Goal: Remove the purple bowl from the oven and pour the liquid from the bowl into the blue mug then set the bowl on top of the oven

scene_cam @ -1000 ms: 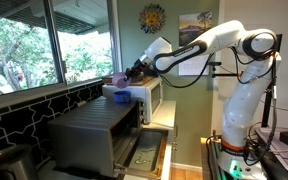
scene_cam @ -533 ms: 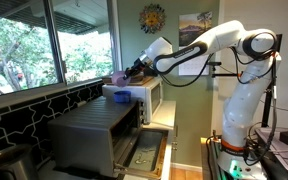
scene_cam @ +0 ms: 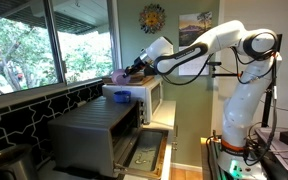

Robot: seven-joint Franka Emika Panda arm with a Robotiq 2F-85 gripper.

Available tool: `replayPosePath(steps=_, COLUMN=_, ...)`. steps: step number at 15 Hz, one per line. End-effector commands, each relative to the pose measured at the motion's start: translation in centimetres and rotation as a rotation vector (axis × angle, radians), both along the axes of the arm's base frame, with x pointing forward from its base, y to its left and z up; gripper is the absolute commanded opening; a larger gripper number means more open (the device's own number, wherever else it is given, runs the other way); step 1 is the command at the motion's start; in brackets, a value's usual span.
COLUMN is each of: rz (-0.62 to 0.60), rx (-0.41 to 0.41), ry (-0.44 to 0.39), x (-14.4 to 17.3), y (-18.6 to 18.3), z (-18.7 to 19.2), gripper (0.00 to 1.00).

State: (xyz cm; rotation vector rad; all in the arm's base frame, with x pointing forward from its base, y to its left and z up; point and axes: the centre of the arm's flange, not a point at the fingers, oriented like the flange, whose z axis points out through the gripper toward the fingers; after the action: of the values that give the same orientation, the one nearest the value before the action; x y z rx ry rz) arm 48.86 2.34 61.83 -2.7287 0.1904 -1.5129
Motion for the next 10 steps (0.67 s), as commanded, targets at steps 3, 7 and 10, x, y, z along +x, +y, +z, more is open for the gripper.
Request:
replayPosePath(steps=3, rz=0.019, rx=-0.072, ry=-0.057, x=-1.42, y=-0.07, z=-0.2, gripper=0.04)
replayPosePath(steps=7, rz=0.039, rx=-0.097, ry=-0.089, x=-1.71, y=0.0, z=-0.11, gripper=0.04)
replayPosePath(steps=10, rz=0.056, rx=-0.113, ry=-0.11, x=-1.83, y=0.17, z=0.06, gripper=0.04)
